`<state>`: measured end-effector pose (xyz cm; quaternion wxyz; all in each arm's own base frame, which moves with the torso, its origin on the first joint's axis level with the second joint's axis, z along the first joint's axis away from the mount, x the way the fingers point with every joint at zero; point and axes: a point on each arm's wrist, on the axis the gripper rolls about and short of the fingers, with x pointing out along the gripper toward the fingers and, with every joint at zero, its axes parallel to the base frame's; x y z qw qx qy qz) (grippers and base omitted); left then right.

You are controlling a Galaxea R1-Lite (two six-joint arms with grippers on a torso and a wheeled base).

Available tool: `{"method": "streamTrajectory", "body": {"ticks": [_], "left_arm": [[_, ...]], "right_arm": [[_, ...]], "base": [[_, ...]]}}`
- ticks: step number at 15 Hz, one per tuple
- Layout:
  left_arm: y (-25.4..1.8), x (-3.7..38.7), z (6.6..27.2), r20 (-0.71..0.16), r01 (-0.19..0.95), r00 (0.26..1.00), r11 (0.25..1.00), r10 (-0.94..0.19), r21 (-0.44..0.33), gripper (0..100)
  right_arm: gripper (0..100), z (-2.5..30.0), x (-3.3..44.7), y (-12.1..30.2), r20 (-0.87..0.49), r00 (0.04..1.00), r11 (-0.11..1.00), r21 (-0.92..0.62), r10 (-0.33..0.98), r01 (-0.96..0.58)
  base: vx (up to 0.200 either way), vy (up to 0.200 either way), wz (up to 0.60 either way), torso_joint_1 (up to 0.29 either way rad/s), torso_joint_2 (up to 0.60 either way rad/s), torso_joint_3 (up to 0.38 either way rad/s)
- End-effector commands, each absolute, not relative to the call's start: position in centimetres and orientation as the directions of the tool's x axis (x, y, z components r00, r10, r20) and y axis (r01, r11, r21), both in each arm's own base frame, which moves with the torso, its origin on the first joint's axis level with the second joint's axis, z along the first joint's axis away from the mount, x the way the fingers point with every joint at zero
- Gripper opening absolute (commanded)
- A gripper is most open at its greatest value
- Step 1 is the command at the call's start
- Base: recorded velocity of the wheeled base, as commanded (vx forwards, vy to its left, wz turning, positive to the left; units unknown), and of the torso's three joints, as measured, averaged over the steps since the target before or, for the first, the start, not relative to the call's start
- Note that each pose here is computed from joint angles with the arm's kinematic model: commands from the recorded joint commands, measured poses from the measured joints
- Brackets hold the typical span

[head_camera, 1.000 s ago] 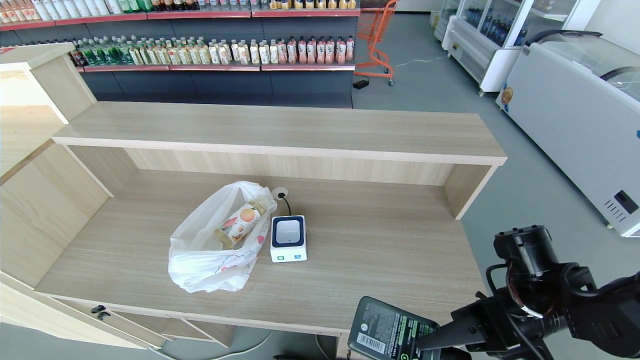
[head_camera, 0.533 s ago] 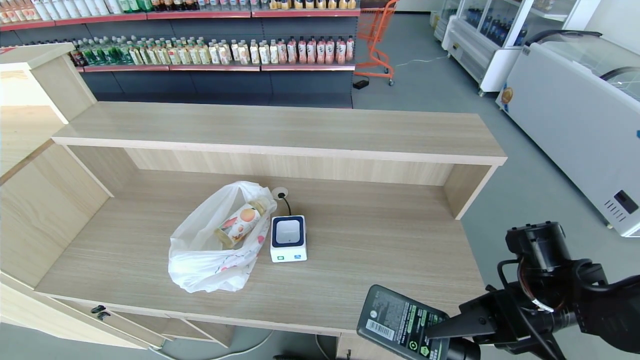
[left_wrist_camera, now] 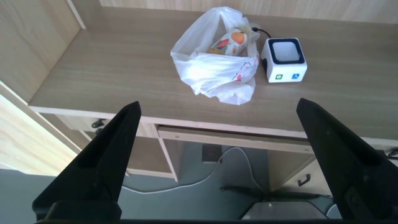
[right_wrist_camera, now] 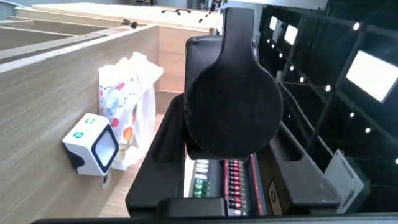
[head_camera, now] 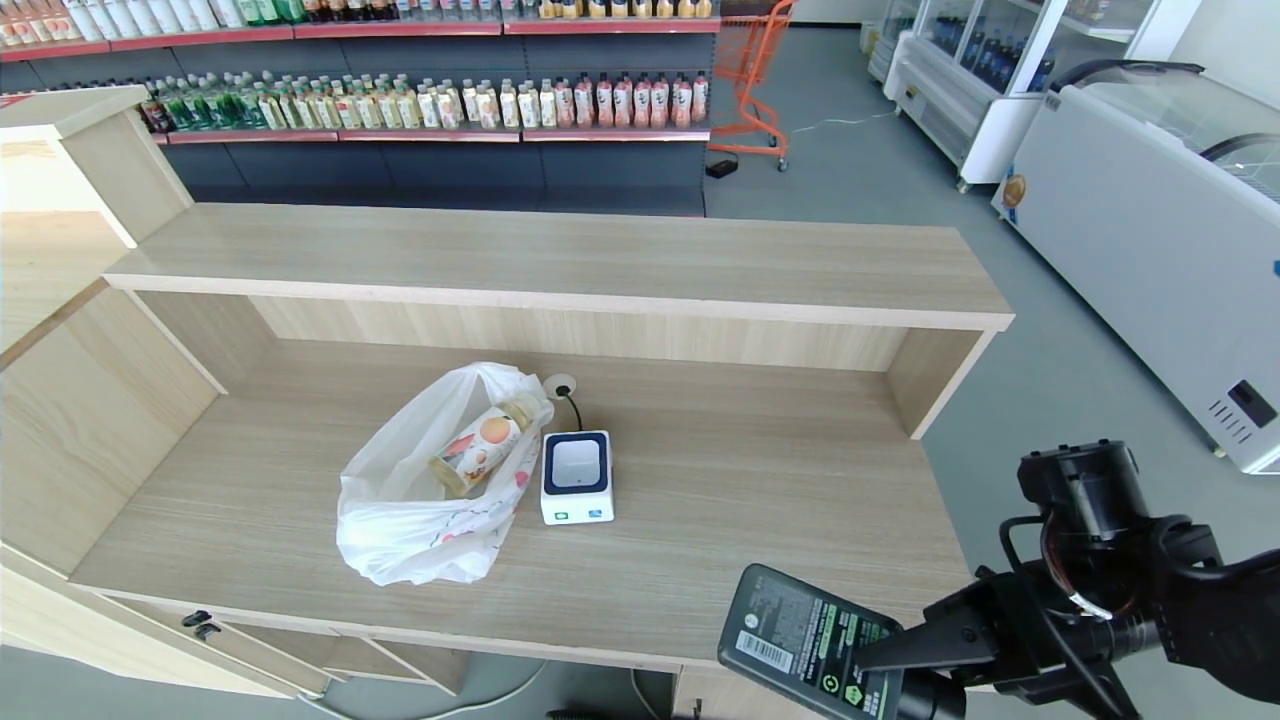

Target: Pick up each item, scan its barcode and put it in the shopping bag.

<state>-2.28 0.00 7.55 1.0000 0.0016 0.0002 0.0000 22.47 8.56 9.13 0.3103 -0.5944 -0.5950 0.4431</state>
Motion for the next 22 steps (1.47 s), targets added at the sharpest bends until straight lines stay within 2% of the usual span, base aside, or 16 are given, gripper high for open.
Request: {"method": "streamTrajectory", "body": {"ticks": [1,3,4,5,6,7,8,10,11,12,13,14,15,16,19,22], "left_arm": [[0.0,-2.3,7.5,0.000,0.000,1.000,1.000,0.000,0.003,100],[0.0,-2.3,7.5,0.000,0.000,1.000,1.000,0.000,0.003,100],[0.0,-2.3,7.5,0.000,0.000,1.000,1.000,0.000,0.003,100],[0.0,-2.3,7.5,0.000,0.000,1.000,1.000,0.000,0.003,100],[0.0,-2.3,7.5,0.000,0.000,1.000,1.000,0.000,0.003,100],[0.0,-2.3,7.5,0.000,0.000,1.000,1.000,0.000,0.003,100],[0.0,-2.3,7.5,0.000,0.000,1.000,1.000,0.000,0.003,100],[0.0,-2.3,7.5,0.000,0.000,1.000,1.000,0.000,0.003,100],[0.0,-2.3,7.5,-0.002,0.000,1.000,1.000,0.000,0.003,100],[0.0,-2.3,7.5,0.000,0.000,1.000,1.000,0.000,0.003,100],[0.0,-2.3,7.5,0.000,0.000,1.000,1.000,0.000,0.003,100],[0.0,-2.3,7.5,0.000,0.000,1.000,1.000,0.000,0.003,100],[0.0,-2.3,7.5,0.000,0.000,1.000,1.000,0.000,0.003,100],[0.0,-2.3,7.5,0.000,0.000,1.000,1.000,0.000,0.003,100],[0.0,-2.3,7.5,0.000,0.000,1.000,1.000,0.000,0.003,100],[0.0,-2.3,7.5,0.000,0.000,1.000,1.000,0.000,0.003,100]], "right_arm": [[0,11.6,21.6,7.8,-0.140,-0.065,-0.114,-0.945,0.988,0.305],[0,15.1,20.3,4.7,-0.111,0.084,-0.118,-0.989,0.990,0.088],[0,17.0,20.4,2.7,-0.101,0.223,-0.083,-0.993,0.970,-0.086],[0,18.8,21.1,0.3,-0.090,0.385,-0.054,-0.993,0.918,-0.102],[0,19.2,20.9,-2.1,-0.097,0.530,-0.005,-0.985,0.842,-0.172],[0,18.4,20.2,-2.6,-0.109,0.549,0.096,-0.939,0.829,-0.331],[0,17.9,19.7,-2.7,-0.114,0.554,0.136,-0.911,0.825,-0.389],[0,17.7,18.5,-4.0,-0.124,0.631,0.372,-0.714,0.766,-0.592],[0,18.1,18.9,-4.2,-0.140,0.683,0.493,-0.591,0.716,-0.639],[0,18.3,19.5,-4.2,-0.174,0.767,0.624,-0.485,0.617,-0.613],[0,18.3,19.9,-4.1,-0.193,0.798,0.687,-0.420,0.571,-0.593],[0,18.3,20.9,-3.3,-0.224,0.834,0.810,-0.209,0.505,-0.547],[0,18.5,22.0,-2.4,-0.244,0.854,0.880,-0.007,0.459,-0.475],[0,18.7,22.8,-1.0,-0.252,0.852,0.888,0.159,0.459,-0.431],[0,18.8,23.0,2.7,-0.256,0.795,0.778,0.504,0.549,-0.375],[0,18.3,23.8,4.8,-0.277,0.748,0.702,0.629,0.603,-0.334]], "base": [[0.000,0.000,0.00,0.000,0.00,0.000],[0.000,0.000,0.00,0.000,0.00,0.000],[0.000,0.000,0.00,0.000,0.00,0.000],[0.000,0.000,0.00,0.000,0.00,0.000],[0.000,0.000,0.00,0.000,0.00,0.000],[0.000,0.000,0.00,0.000,0.00,0.000],[0.000,0.000,0.00,0.000,0.00,0.000],[0.000,0.000,0.00,0.000,0.00,0.000],[0.000,0.000,0.00,0.000,0.00,0.000],[0.000,0.000,0.00,0.000,0.00,0.000],[0.000,0.000,0.00,0.000,0.00,0.000],[0.000,0.000,0.00,0.000,0.00,0.000],[0.000,0.000,0.00,0.000,0.00,0.000],[0.000,0.000,0.00,0.000,0.00,0.000],[0.000,0.000,0.00,0.000,0.00,0.000],[0.000,0.000,0.00,0.000,0.00,0.000]]}}
